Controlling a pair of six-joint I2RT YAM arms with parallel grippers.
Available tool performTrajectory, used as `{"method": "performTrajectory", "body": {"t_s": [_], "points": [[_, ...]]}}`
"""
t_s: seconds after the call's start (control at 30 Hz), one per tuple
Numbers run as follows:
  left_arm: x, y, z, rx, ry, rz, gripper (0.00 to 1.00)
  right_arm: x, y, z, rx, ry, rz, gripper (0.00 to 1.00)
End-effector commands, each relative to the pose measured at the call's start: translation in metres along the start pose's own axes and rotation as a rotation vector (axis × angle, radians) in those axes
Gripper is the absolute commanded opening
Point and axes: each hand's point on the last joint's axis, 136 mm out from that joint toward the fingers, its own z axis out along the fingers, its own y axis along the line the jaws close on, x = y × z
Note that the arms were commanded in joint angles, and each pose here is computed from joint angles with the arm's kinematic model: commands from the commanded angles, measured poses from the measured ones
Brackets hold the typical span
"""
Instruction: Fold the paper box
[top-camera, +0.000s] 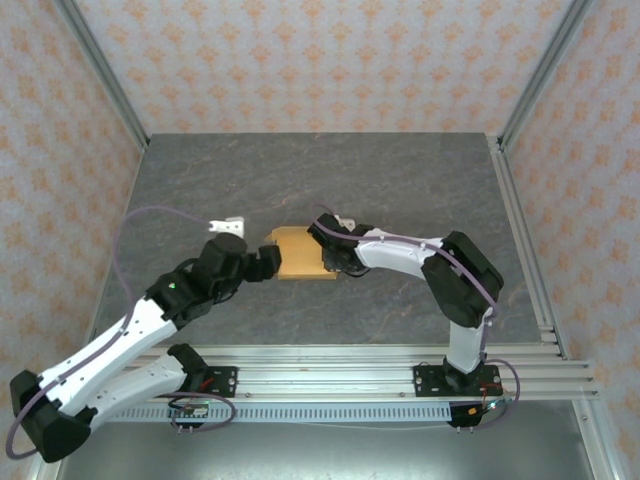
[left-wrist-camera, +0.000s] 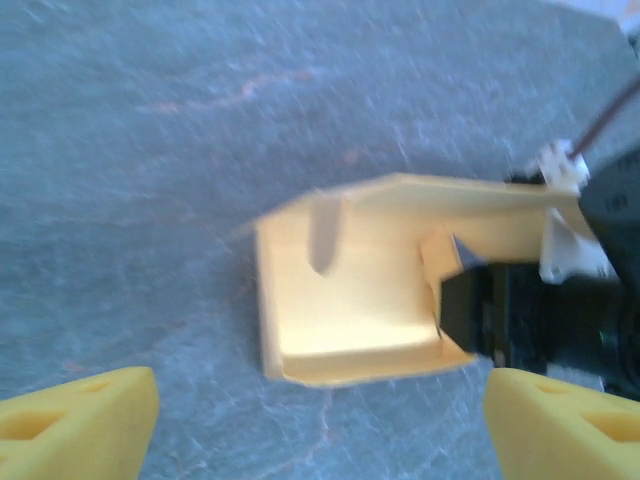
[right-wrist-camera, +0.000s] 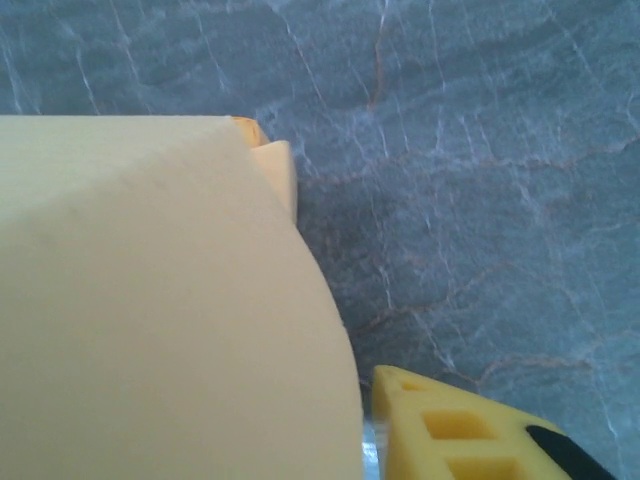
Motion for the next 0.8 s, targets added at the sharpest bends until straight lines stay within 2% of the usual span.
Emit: {"method": "performTrajectory", "body": {"t_s": [0.0, 0.2, 0.3, 0.37, 0.5, 0.77], "points": [[-0.010, 0.024, -0.003, -0.099, -0.001, 0.036, 0.83, 0.016, -0.010, -0.010, 0.022, 0.049, -0.060, 0.39], [-0.036, 0.021, 0.005, -0.065, -0.022, -0.014, 0.82, 0.009, 0.002, -0.027, -0.063, 0.029, -0.077, 0.55], [-0.044, 0.025, 0.014, -0.076, -0.022, -0.034, 0.76, 0.003, 0.009, -0.041, -0.112, 0.009, -0.082, 0.60], [-0.048, 0.032, 0.020, -0.106, -0.021, -0.052, 0.69, 0.001, 0.012, -0.050, -0.136, 0.002, -0.084, 0.61], [-0.054, 0.045, 0.035, -0.138, -0.008, -0.083, 0.61, -0.002, 0.011, -0.066, -0.169, -0.020, -0.092, 0.64], [-0.049, 0.037, 0.044, -0.081, 0.009, -0.098, 0.60, 0.005, 0.004, -0.048, -0.146, -0.035, -0.078, 0.64]]}}
